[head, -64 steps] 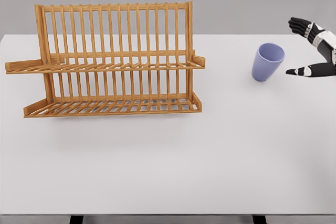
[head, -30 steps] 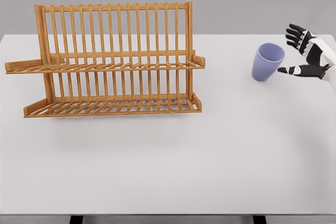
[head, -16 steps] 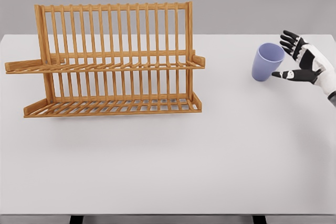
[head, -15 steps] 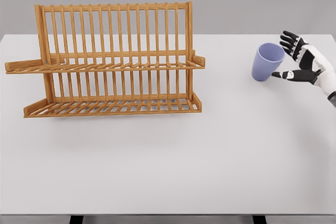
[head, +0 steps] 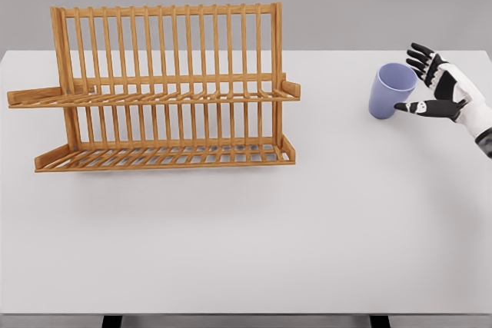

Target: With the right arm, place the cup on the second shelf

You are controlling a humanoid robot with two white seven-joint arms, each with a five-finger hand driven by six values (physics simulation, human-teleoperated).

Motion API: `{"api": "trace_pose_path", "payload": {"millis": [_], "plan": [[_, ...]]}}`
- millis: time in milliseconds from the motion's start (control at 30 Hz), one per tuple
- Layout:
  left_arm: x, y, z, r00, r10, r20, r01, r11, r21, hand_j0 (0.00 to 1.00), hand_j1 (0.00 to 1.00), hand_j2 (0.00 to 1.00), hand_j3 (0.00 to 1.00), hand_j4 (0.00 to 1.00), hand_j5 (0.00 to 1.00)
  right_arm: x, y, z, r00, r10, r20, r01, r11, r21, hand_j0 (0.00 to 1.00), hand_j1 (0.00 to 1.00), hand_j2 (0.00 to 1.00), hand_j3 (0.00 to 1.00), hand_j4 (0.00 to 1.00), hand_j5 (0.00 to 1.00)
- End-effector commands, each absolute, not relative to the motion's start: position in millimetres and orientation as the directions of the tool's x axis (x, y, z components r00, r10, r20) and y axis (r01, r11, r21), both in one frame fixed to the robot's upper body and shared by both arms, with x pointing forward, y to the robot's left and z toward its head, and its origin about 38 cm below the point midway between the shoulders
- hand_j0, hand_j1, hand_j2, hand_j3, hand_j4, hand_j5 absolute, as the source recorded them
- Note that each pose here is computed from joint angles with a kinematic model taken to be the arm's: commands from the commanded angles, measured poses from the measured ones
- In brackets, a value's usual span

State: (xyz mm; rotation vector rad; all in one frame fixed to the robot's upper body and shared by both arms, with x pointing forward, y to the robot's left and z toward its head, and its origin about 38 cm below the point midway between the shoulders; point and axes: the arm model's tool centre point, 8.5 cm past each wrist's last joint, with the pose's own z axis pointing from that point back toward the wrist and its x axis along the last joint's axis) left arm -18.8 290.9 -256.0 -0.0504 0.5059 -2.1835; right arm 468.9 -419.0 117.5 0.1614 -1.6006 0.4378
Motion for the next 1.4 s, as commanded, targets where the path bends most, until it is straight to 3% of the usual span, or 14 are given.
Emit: {"api": "trace_pose_path", "payload": {"millis": [0, 1367], "plan": [[-18.9, 291.0, -256.0, -0.622, -0.771, -0.141, 0.754, -0.539, -0.375, 1.0, 1.0, 1.0, 1.0, 1.0, 1.0, 468.9, -417.2, 116.1, -0.085, 0.15, 0.985, -0.364, 0.915, -0.171, 1.0, 1.0, 1.0, 1.0, 1.0, 1.0], [-18.9, 291.0, -256.0, -0.622, -0.771, -0.141, 0.754, -0.539, -0.375, 1.0, 1.0, 1.0, 1.0, 1.0, 1.0, 476.3, -403.2, 107.0, -0.063, 0.142, 0.988, -0.374, 0.914, -0.155, 1.0, 1.0, 1.0, 1.0, 1.0, 1.0]]}}
